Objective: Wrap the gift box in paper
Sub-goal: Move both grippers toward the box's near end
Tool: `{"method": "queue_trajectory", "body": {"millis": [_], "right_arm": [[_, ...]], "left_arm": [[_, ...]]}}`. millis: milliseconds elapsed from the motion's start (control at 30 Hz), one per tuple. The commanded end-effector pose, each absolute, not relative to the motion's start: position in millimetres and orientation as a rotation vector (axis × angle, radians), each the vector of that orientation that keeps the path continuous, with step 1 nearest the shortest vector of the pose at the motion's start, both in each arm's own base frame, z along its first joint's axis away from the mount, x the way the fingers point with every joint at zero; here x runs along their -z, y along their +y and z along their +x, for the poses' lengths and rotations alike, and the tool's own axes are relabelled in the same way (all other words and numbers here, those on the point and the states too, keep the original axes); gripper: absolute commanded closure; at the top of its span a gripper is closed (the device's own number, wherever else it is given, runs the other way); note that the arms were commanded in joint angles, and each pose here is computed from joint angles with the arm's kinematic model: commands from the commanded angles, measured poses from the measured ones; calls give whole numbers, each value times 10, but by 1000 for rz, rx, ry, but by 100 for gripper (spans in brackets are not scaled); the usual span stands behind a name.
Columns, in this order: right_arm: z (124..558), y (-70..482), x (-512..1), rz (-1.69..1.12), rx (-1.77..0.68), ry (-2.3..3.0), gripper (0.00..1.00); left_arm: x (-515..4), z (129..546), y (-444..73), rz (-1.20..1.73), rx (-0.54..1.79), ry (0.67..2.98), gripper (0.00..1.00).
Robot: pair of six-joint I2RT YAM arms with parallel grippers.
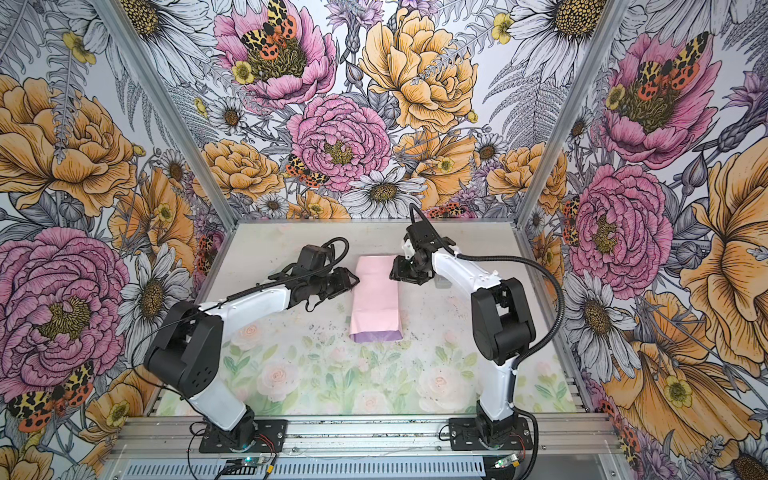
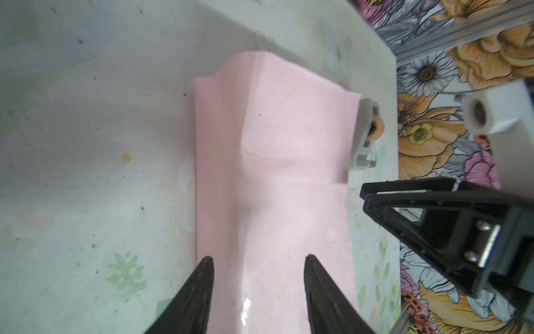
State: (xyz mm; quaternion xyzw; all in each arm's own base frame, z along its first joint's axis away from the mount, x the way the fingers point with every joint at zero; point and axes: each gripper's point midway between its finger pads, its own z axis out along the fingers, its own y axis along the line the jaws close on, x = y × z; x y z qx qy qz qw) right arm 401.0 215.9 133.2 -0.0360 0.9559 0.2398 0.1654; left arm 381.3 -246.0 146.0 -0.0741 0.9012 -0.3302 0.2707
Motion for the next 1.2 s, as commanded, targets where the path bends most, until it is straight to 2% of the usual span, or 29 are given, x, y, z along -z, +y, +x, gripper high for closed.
{"method": "queue_trajectory", "body": {"millis": [0, 233, 600, 900, 1167], "right_arm": [[3844, 2098, -1895, -185, -630, 2566, 49], [3380, 1967, -2256, -214, -639, 2367, 50], [2990, 1856, -1983, -226, -705, 2236, 50], [2828, 1980, -1464, -323, -669, 2305, 45], [2875, 2154, -1187, -367, -715, 2313, 40]], "left_arm": [[-1898, 3672, -2300, -163, 827, 2306, 42], [-2196, 3157, -2097, -81, 798, 2144, 36], [-1873, 2627, -1916, 43, 800, 1980, 30], [-1542, 2596, -2090, 161, 808, 1971, 28], [-1227, 2695, -2476, 273, 821, 2087, 27]]}}
